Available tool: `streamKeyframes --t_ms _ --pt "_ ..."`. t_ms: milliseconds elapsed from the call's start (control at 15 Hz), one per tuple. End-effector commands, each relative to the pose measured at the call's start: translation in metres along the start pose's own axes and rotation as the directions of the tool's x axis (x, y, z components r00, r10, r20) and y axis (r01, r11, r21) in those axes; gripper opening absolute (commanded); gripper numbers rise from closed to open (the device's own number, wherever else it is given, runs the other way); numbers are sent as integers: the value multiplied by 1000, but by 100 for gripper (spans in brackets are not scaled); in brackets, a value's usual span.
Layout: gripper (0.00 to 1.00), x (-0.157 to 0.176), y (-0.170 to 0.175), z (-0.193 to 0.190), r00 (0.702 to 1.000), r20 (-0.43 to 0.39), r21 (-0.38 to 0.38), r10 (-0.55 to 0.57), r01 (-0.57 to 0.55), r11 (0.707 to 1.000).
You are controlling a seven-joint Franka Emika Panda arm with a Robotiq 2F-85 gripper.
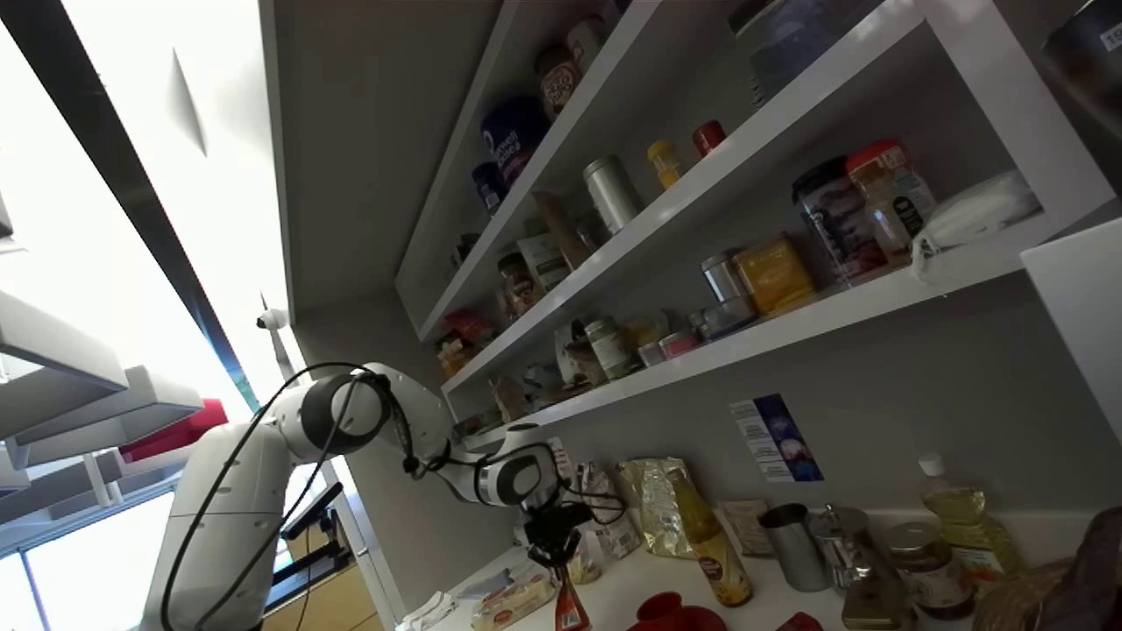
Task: Put the orange packet on the counter.
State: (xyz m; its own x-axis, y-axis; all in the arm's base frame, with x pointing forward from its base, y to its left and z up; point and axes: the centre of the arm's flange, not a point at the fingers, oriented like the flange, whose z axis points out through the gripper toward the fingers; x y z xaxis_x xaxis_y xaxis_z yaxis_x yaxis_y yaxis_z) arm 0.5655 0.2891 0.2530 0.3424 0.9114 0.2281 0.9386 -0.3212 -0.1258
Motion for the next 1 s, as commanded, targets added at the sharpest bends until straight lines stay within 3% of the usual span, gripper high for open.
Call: streamKeyframes --t_ms 0,600,667,733,933 --pt "2 10 28 11 1000 -16 28 -12 13 1000" --pt "1 20 56 59 999 -50 64 -19 22 998" --pt "27 23 55 58 998 -52 64 -22 25 998" --pt "29 25 53 53 999 -40 58 -33 35 998" --pt "50 27 40 26 997 29 40 -72 71 997"
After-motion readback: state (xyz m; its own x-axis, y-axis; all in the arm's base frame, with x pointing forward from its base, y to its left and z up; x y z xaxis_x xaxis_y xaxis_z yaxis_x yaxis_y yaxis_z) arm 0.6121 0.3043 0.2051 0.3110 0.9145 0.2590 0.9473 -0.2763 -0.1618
